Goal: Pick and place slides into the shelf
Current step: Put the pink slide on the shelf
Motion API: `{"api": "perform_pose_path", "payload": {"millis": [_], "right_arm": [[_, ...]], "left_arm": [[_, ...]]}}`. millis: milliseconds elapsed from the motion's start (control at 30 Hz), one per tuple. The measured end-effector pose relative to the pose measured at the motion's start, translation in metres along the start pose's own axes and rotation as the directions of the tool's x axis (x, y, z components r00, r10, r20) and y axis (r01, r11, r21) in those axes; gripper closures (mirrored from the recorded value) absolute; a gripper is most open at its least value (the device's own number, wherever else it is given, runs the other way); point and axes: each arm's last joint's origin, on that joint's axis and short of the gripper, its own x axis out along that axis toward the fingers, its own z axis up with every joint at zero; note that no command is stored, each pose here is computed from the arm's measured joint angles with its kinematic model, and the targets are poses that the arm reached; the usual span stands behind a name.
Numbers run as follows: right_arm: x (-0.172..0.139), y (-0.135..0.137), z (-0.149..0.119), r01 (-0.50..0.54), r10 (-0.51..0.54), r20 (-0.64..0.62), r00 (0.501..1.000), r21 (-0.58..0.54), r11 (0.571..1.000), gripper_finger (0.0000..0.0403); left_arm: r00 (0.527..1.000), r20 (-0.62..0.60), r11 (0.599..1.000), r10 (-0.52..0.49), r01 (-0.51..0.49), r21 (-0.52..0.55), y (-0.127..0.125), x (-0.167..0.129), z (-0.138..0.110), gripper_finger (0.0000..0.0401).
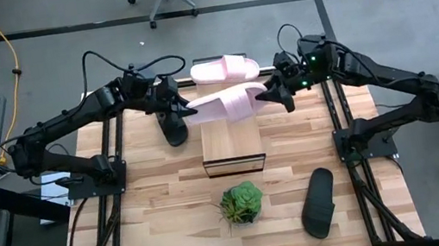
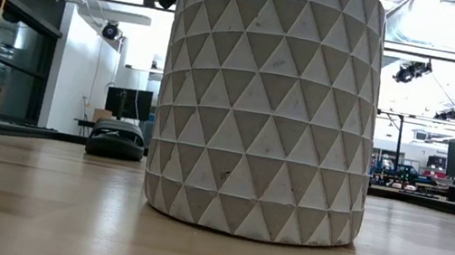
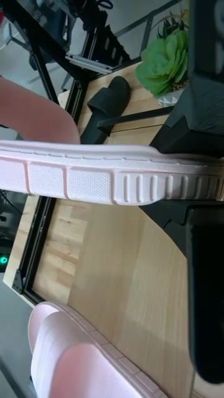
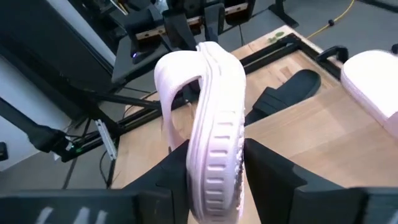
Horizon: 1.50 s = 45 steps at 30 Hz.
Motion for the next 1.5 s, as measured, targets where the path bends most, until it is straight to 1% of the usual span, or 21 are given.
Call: {"api": "perform_pose_path", "payload": {"millis": [100, 267, 333, 533, 667, 800, 933, 1033, 1100, 1167, 1267, 1333, 1400, 1500], "right_arm": [[0.0, -0.001, 0.0, 0.01, -0.01, 0.0, 1.0, -0.009, 1.0, 0.0301], [0.0, -0.001, 0.0, 0.037, -0.037, 0.006, 0.999, -0.012, 0.999, 0.0369], [0.0, -0.001, 0.0, 0.037, -0.037, 0.006, 0.999, -0.022, 0.999, 0.0388], [0.0, -0.003, -0.002, 0.079, -0.079, -0.004, 0.997, -0.016, 0.997, 0.0387], [-0.011, -0.003, -0.009, 0.181, -0.181, -0.045, 0.982, -0.004, 0.983, 0.0396], [-0.027, 0.0, -0.013, 0.283, -0.283, -0.025, 0.959, 0.023, 0.959, 0.0395], [-0.042, 0.003, -0.015, 0.349, -0.35, 0.001, 0.937, 0.088, 0.933, 0.0396], [-0.049, 0.004, -0.019, 0.39, -0.394, -0.008, 0.919, 0.149, 0.909, 0.0396], [-0.049, 0.002, -0.022, 0.409, -0.412, -0.024, 0.911, 0.181, 0.894, 0.0396], [-0.043, -0.002, -0.028, 0.399, -0.404, -0.022, 0.915, 0.22, 0.89, 0.0396], [-0.032, -0.009, -0.039, 0.323, -0.349, 0.043, 0.936, 0.285, 0.902, 0.0396], [-0.024, -0.014, -0.047, 0.264, -0.314, 0.098, 0.944, 0.346, 0.9, 0.0397], [-0.016, -0.021, -0.058, 0.213, -0.282, 0.119, 0.952, 0.406, 0.889, 0.0397], [-0.003, -0.031, -0.075, 0.153, -0.255, 0.14, 0.957, 0.506, 0.849, 0.0397]], "left_arm": [[1.0, 0.0, 1.0, 0.0, 0.0, 0.0, 0.0, 0.0, 0.0, 0.0346], [1.0, 0.003, 1.0, -0.003, 0.003, 0.006, 0.0, 0.0, 0.0, 0.0346], [1.0, 0.003, 1.0, -0.003, 0.003, 0.008, 0.0, 0.0, 0.0, 0.0326], [1.0, 0.013, 0.999, 0.019, -0.019, 0.03, 0.0, -0.001, 0.001, 0.0239], [0.998, 0.014, 0.997, 0.064, -0.065, 0.047, 0.002, -0.001, 0.001, 0.0209], [0.994, 0.013, 0.99, 0.11, -0.111, 0.083, 0.003, -0.001, 0.001, 0.0202], [0.985, 0.019, 0.976, 0.17, -0.171, 0.134, 0.005, -0.001, 0.002, 0.021], [0.979, 0.066, 0.964, 0.191, -0.199, 0.174, 0.005, -0.001, 0.006, 0.022], [0.975, 0.109, 0.957, 0.192, -0.211, 0.198, 0.005, -0.002, 0.01, 0.0227], [0.97, 0.152, 0.953, 0.189, -0.219, 0.212, 0.005, -0.002, 0.015, 0.0233], [0.964, 0.193, 0.948, 0.184, -0.226, 0.223, 0.004, -0.003, 0.019, 0.0242], [0.963, 0.198, 0.944, 0.183, -0.229, 0.239, 0.003, -0.005, 0.019, 0.0247], [0.964, 0.194, 0.937, 0.184, -0.232, 0.263, 0.003, -0.006, 0.019, 0.0251], [0.966, 0.18, 0.933, 0.186, -0.231, 0.275, 0.002, -0.007, 0.017, 0.0256]]}}
